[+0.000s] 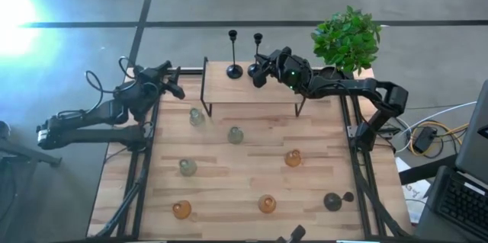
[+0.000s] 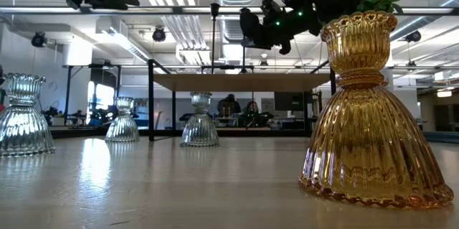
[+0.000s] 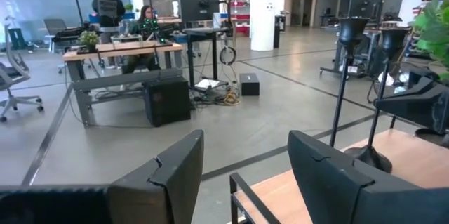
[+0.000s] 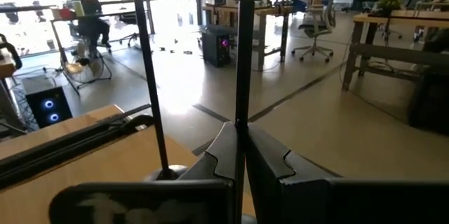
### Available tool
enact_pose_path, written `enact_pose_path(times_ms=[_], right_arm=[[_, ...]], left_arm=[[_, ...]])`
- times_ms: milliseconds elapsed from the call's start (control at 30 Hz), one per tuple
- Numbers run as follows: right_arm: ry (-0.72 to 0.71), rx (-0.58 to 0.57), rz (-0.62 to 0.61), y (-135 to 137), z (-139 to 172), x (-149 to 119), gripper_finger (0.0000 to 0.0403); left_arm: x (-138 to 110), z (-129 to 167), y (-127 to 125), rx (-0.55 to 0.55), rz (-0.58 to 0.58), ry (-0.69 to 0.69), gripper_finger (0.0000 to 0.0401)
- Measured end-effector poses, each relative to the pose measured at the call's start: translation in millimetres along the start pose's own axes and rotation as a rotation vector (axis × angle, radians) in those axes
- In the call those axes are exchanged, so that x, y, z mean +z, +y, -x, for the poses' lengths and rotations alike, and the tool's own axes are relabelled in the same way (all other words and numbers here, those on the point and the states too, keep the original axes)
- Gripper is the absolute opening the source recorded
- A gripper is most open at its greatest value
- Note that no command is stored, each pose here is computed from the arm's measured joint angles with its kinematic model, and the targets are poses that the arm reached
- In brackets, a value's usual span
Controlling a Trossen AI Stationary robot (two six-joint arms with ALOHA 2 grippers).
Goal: Pick & Place candle stick holders
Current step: Put the left black candle holder on the shelf
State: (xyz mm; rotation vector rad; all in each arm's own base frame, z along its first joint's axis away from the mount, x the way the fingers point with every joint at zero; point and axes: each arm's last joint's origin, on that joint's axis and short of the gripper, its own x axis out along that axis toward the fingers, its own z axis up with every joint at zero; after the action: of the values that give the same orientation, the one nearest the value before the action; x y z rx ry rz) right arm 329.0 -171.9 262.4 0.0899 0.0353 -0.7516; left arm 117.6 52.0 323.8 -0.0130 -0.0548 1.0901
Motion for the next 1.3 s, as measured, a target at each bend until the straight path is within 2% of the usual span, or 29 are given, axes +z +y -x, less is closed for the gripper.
enact_pose_path(times_ms=[1100,1300], right_arm=[[0.02,-0.003,-0.01,-4.4,-9.0,-11.2,0.0009],[0.032,0.014,-0.013,-4.3,-8.2,-11.2,0.0032]], left_arm=[[-2.3,-0.3,-0.3,-0.002,-0.004,0.005,0.0213],[-2.3,-0.3,-0.3,-0.002,-0.004,0.005,0.0213]])
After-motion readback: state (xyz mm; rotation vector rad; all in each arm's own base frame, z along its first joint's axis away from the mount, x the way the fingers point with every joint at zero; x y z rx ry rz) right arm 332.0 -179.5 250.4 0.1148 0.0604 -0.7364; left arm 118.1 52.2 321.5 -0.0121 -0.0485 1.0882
